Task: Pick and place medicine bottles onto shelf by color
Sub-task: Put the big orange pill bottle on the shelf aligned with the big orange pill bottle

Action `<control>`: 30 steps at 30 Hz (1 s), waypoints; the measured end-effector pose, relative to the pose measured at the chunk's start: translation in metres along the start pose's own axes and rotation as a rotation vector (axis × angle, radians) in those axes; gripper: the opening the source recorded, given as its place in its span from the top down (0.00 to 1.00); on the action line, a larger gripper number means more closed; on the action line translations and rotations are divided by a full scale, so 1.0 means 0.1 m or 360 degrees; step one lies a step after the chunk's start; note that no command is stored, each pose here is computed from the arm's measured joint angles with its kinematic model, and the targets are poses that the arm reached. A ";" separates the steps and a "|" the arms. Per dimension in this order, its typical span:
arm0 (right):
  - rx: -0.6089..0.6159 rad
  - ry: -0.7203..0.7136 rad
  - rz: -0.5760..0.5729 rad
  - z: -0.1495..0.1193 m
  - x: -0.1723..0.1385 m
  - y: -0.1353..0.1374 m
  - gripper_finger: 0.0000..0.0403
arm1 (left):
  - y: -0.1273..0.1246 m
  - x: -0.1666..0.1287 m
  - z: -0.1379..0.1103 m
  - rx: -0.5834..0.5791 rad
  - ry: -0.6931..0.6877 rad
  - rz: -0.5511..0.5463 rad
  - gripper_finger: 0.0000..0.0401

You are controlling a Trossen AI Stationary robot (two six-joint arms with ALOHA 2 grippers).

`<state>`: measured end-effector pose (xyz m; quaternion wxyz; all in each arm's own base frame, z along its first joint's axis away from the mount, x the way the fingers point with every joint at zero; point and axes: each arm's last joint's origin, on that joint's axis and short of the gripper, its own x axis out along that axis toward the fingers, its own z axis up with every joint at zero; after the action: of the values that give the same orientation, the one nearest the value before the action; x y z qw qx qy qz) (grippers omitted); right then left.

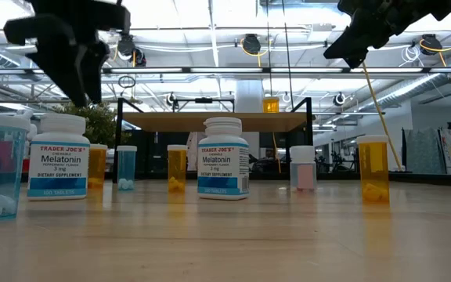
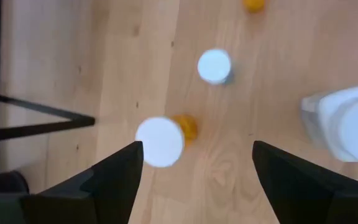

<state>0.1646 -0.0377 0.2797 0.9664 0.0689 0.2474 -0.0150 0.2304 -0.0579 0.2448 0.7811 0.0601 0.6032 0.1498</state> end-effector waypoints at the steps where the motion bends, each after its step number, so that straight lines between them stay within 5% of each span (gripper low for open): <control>1: 0.0000 0.0000 0.0000 0.00 0.00 0.00 0.96 | 0.01 0.03 -0.01 -0.0010 0.0015 0.0008 0.25; 18: -0.0036 -0.0001 -0.0001 0.00 0.00 0.00 0.96 | 0.25 0.45 -0.09 0.0018 0.0108 0.0059 0.24; 30: -0.0048 -0.0001 0.0000 0.00 0.00 0.00 0.96 | 0.48 0.54 -0.06 -0.0002 0.0193 -0.0138 0.24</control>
<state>0.1646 -0.0378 0.2798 0.9674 0.0543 0.2472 -0.0114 0.2295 0.0034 0.2060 0.7489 0.0241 0.6513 0.1196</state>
